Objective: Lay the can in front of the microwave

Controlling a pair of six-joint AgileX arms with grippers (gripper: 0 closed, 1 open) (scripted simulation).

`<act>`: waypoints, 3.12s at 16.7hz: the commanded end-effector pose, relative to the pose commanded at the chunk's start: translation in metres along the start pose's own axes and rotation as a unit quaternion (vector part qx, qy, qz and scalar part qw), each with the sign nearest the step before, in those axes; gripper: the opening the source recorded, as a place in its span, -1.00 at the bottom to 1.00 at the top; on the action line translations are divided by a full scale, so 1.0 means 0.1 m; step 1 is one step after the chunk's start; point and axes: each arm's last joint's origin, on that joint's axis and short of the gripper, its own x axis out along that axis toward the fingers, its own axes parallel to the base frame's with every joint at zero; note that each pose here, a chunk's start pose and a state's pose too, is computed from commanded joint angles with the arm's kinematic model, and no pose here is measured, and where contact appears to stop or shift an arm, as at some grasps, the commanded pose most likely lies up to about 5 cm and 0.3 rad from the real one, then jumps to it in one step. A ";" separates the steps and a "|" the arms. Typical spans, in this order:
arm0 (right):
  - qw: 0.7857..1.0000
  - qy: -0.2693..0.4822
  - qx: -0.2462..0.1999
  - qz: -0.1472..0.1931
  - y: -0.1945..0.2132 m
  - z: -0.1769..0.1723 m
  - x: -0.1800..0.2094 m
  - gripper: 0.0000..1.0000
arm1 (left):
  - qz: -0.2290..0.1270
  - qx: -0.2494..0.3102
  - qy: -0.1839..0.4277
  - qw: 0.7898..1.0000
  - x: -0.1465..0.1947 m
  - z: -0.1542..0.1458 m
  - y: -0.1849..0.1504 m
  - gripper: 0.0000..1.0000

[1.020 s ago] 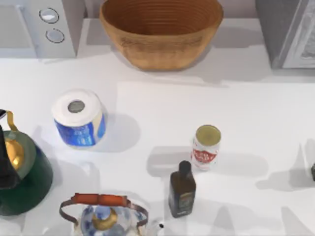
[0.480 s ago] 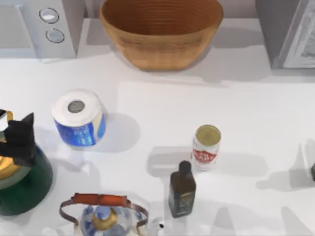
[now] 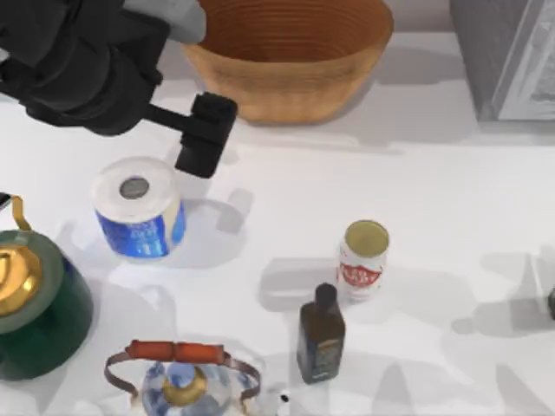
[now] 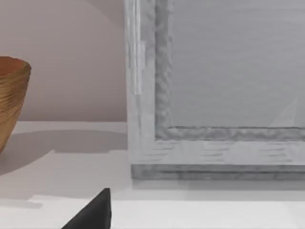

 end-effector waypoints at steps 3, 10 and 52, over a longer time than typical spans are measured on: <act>1.000 0.000 0.000 0.000 0.00 0.00 0.00 1.00 | -0.021 0.046 0.089 0.995 0.37 0.42 -0.42 1.00; 1.000 0.000 0.000 0.000 0.00 0.00 0.00 1.00 | -0.040 0.141 0.218 0.965 1.20 0.75 -1.44 1.00; 1.000 0.000 0.000 0.000 0.00 0.00 0.00 1.00 | -0.041 0.174 0.252 0.951 1.98 0.39 -1.78 -1.00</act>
